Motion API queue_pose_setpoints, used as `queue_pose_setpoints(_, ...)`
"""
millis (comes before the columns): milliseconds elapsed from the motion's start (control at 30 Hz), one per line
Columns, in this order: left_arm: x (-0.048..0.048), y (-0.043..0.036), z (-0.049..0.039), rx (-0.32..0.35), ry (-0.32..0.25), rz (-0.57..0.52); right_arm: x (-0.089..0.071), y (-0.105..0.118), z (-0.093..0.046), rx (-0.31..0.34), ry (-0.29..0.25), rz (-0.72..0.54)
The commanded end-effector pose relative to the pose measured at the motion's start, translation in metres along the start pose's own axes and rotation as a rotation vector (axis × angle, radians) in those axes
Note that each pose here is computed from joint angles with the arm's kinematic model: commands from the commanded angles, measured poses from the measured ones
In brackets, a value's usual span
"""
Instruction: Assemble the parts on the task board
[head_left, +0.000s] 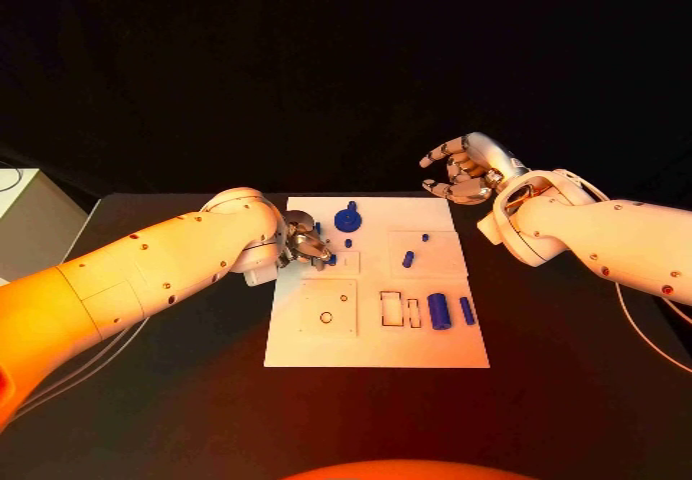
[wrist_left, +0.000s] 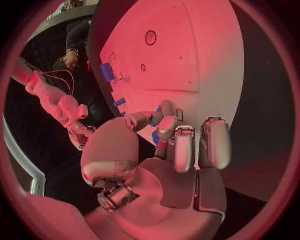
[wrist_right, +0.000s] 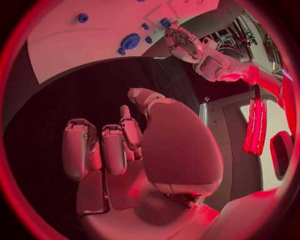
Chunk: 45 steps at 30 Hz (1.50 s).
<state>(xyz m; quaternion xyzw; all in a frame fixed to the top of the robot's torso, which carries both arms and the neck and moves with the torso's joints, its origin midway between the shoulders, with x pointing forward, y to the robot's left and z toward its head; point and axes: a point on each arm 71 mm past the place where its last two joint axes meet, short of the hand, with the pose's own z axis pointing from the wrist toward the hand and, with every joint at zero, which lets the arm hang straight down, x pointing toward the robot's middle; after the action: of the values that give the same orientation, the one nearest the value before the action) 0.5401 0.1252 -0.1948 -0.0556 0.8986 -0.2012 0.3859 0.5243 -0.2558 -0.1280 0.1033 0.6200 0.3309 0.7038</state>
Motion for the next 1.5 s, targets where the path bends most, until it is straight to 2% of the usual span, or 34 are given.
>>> queue_pose_setpoints(33, 0.0036, -0.0019, -0.0012, 0.032, 0.047, -0.047, 0.0, 0.0, 0.0, -0.005, 0.01, 0.0)
queue_pose_setpoints(500, -0.0024, 0.0108, -0.0103, 0.048, 0.065, -0.135, 0.002, 0.001, 0.0, -0.007, 0.017, 0.002)
queue_pose_setpoints(933, -0.0162, 0.023, -0.0235, 0.103, 0.016, -0.247, 0.005, 0.003, -0.001, -0.01, 0.026, 0.005)
queue_pose_setpoints(1100, -0.0219, 0.0308, -0.0308, 0.166, -0.04, -0.301, 0.006, 0.004, -0.003, -0.016, 0.03, 0.007)
queue_pose_setpoints(1267, -0.0287, 0.0416, -0.0399, 0.264, -0.15, -0.359, 0.007, 0.005, -0.004, -0.019, 0.031, 0.008)
queue_pose_setpoints(1367, -0.0278, 0.0478, -0.0457, 0.321, -0.219, -0.386, 0.007, 0.005, -0.005, -0.02, 0.031, 0.009)
queue_pose_setpoints(1500, -0.0236, 0.051, -0.0513, 0.391, -0.29, -0.389, 0.006, 0.005, -0.007, -0.02, 0.031, 0.009)
